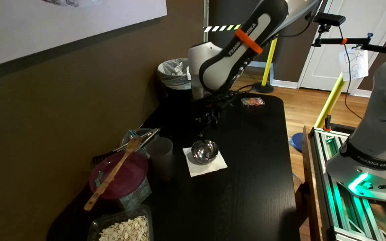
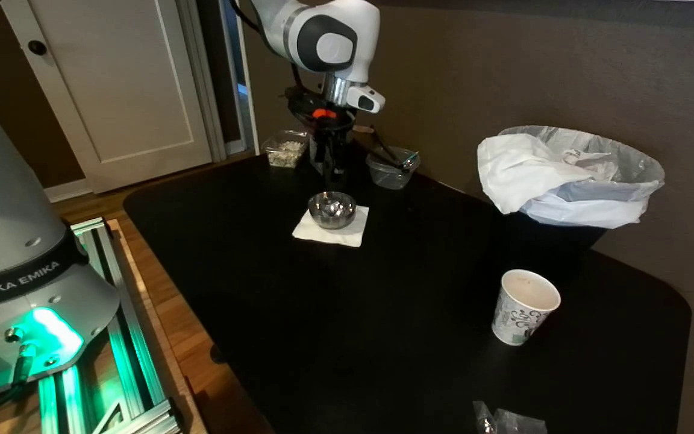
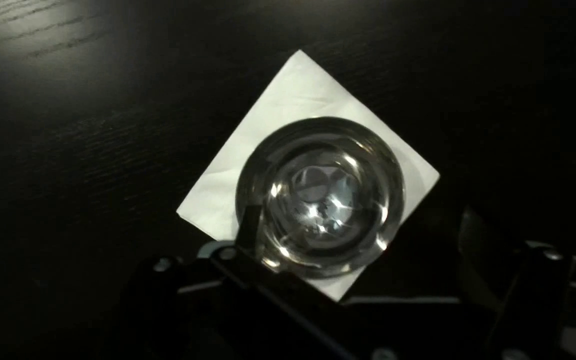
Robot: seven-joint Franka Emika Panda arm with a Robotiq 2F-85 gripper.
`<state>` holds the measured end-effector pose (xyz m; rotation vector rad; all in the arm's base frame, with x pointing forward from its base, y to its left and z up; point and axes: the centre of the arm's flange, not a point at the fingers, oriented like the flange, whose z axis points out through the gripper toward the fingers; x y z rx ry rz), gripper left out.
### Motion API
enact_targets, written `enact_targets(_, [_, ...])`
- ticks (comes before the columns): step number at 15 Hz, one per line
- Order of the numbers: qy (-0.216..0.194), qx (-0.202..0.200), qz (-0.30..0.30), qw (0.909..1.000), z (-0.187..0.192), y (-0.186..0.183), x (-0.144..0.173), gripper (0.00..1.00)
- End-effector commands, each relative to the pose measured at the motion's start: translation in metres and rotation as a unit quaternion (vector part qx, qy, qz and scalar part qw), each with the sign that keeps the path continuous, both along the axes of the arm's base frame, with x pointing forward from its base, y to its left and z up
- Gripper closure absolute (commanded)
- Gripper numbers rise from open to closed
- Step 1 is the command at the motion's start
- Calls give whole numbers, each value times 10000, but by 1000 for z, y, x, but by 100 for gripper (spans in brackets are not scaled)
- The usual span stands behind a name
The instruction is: Pull the silver bowl to the back and place the Serviette under it
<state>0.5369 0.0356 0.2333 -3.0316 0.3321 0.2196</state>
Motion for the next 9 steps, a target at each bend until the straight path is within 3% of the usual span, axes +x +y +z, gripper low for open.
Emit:
enact_targets(1, [-297, 244, -929, 9949, 59, -7, -20, 0])
enact_targets(4, [-640, 192, -1659, 9839, 86, -28, -36, 0])
enact_targets(5, [-478, 203, -1200, 9914, 72, -18, -8, 0])
enact_targets(9, [-525, 203, -1231, 9908, 78, -20, -10, 0])
